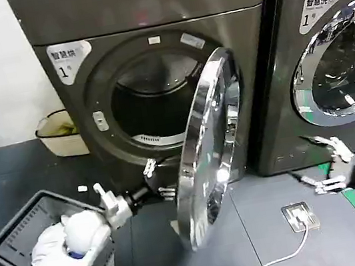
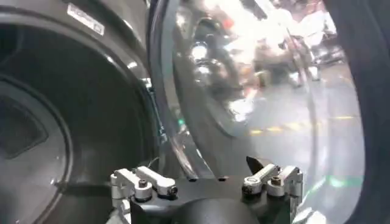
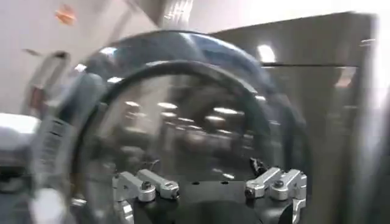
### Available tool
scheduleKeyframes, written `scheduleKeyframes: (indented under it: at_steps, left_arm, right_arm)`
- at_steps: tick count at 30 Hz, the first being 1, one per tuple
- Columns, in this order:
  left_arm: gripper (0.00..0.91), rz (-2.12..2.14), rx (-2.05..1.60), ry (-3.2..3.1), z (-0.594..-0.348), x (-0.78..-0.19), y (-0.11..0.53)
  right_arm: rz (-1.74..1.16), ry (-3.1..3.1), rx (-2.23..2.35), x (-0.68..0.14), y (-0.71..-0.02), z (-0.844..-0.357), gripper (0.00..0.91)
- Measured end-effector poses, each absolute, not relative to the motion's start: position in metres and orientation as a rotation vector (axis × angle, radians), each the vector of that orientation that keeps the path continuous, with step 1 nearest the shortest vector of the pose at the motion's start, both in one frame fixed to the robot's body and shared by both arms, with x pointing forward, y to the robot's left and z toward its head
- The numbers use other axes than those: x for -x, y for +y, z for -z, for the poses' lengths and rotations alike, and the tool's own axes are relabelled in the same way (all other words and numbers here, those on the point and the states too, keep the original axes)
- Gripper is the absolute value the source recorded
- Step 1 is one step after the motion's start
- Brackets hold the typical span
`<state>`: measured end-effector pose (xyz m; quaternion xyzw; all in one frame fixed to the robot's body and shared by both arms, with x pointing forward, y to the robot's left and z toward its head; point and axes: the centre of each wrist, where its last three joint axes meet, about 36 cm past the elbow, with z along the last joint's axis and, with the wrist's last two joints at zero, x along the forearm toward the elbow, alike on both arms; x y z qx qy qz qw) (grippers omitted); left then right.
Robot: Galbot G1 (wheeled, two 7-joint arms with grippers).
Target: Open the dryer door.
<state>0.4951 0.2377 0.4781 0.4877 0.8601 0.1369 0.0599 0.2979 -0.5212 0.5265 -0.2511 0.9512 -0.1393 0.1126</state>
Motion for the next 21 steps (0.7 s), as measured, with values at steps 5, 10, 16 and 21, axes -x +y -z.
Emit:
scheduleKeyframes:
  at_steps: [5,10,16,21]
  left_arm:
    - [0.907,-0.406,-1.506,2.58,-0.476,-0.501,0.224]
    - [0.907,-0.395,-1.532,2.556,-0.476,-0.506,0.21]
    - [0.907,-0.383,-1.558,2.535,-0.475,-0.509,0.195]
    - [0.907,-0.378,-1.576,2.526,-0.471,-0.511,0.186]
  right_arm:
    - [0.543,2.93,0.288,-0.261,-0.551,-0.529,0.907]
    - [0.62,2.993,-0.231,-0.227,-0.579,-0.533,0.907]
    - [0.664,2.969,-0.8,-0.193,-0.604,-0.536,0.907]
    - [0.69,2.863,-1.239,-0.166,-0.623,-0.536,0.907]
